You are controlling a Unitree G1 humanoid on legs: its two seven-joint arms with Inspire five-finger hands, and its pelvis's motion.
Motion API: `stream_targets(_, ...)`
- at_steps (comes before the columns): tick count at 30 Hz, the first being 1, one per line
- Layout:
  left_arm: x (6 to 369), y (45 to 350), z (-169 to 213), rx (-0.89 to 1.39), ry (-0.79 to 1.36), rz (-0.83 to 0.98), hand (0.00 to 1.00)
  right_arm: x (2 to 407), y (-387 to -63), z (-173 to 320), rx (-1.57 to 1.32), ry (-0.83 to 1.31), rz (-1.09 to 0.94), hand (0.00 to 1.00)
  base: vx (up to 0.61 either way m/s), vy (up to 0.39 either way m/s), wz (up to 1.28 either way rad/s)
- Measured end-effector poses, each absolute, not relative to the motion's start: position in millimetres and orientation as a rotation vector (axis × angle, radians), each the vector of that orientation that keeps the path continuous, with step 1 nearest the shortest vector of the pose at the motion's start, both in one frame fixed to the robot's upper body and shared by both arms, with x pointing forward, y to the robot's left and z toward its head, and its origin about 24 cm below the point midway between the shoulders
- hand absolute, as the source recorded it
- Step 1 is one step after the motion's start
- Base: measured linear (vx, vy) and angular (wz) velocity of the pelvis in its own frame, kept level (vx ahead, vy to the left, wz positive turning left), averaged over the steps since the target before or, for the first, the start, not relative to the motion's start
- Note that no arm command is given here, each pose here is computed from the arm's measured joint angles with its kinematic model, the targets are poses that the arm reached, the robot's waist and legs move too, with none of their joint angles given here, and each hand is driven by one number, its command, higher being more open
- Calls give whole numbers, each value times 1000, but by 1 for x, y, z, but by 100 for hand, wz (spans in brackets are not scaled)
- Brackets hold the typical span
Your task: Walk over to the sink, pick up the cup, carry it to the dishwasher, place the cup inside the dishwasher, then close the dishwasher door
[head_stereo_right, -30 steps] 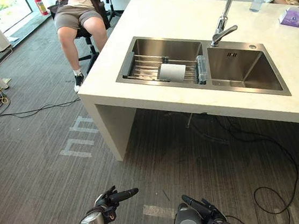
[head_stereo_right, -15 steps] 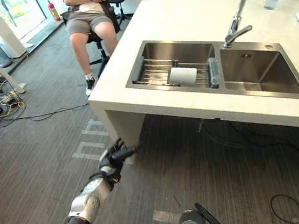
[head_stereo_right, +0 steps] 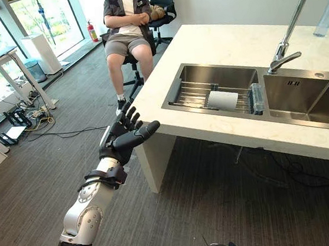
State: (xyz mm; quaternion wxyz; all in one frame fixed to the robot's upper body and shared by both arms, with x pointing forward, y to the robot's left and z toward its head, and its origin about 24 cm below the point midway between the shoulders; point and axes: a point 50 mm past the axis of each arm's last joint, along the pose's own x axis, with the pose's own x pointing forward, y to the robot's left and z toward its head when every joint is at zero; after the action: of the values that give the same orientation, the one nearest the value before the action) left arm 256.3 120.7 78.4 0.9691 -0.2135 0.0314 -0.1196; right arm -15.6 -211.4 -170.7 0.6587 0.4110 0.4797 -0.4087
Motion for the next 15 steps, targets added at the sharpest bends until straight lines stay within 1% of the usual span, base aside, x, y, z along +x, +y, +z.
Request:
stream_targets(3, 254, 112, 76, -435, 81, -279, 100, -18, -210, -171, 932, 1093, -928, 100, 32, 3, -5)
stream_targets(8, 254, 106, 77, -438, 81, -299, 100, -19, -210, -171, 929, 1088, -925, 100, 43, -18, -14)
stream_targets(13, 258, 106, 85, -432, 18, -268, 100, -25, -209, -172, 890, 1149, -886, 100, 127, -123, -31)
stream_targets(15, 259, 103, 89, -447, 3, -257, 100, -24, -217, -171, 862, 1149, -890, 100, 247, -193, -25)
